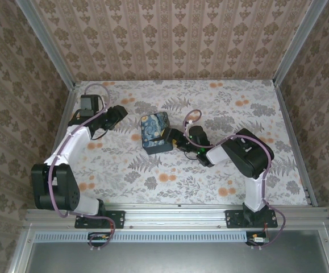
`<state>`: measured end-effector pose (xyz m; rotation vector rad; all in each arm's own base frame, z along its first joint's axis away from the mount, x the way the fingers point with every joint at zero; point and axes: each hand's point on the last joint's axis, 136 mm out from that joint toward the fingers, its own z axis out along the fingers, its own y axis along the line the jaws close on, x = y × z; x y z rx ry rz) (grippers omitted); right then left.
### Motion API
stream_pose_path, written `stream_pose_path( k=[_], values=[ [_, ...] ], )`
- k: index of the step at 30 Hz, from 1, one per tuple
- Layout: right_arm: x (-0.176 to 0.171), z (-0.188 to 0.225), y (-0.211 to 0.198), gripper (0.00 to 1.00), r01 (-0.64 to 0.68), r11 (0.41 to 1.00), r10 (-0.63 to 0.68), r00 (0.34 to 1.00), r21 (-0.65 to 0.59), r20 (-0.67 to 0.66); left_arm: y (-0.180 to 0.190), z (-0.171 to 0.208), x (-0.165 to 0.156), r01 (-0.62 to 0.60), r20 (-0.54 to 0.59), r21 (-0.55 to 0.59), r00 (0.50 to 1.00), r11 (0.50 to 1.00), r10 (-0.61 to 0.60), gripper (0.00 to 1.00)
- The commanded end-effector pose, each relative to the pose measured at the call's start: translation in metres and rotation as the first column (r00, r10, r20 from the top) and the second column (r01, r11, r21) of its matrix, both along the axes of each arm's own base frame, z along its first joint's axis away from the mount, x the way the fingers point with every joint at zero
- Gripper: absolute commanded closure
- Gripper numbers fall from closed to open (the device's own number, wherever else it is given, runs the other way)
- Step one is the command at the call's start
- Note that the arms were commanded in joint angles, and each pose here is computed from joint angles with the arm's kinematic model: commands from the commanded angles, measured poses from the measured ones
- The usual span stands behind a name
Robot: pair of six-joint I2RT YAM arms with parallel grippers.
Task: Unlock the padlock with the key
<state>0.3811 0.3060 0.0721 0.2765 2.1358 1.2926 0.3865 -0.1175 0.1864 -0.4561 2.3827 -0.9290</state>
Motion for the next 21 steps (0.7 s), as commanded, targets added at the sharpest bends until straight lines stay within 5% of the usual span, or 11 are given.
stream_pose_path(
  k=[1,6,8,11,15,18,21],
  values=[
    [-0.010,-0.026,-0.026,0.00,0.003,0.963,-0.016,0.999,-0.271,-0.046,-0.001,0.016,-0.003,0.023,0.030,0.033,0.999,0.999,-0.024,0.47],
    [-0.008,0.014,-0.052,0.00,-0.017,0.823,0.079,0.993,-0.568,0.086,0.011,-0.001,0.000,0.004,0.014,0.206,1.000,0.979,-0.007,0.47],
    [-0.006,0.032,-0.066,0.00,0.011,0.744,0.128,0.979,-0.669,0.159,0.017,-0.008,0.003,-0.011,0.023,0.305,1.000,0.952,0.004,0.39],
    [0.003,0.060,-0.111,0.00,0.149,0.570,0.157,0.945,-0.808,0.285,0.036,-0.020,0.010,-0.060,0.050,0.469,0.998,0.881,0.041,0.19],
    [0.017,0.081,-0.206,0.00,0.351,0.329,0.056,0.919,-0.877,0.390,0.061,-0.031,0.017,-0.122,0.199,0.660,0.980,0.742,-0.017,0.12],
    [0.014,0.076,-0.268,0.00,0.422,0.357,-0.096,0.904,-0.834,0.416,0.094,-0.036,0.010,-0.272,0.353,0.762,0.935,0.588,-0.025,0.10],
    [0.009,0.054,-0.302,0.00,0.486,0.389,-0.183,0.873,-0.783,0.452,0.110,-0.043,0.009,-0.318,0.407,0.791,0.912,0.522,-0.060,0.12]
  ],
)
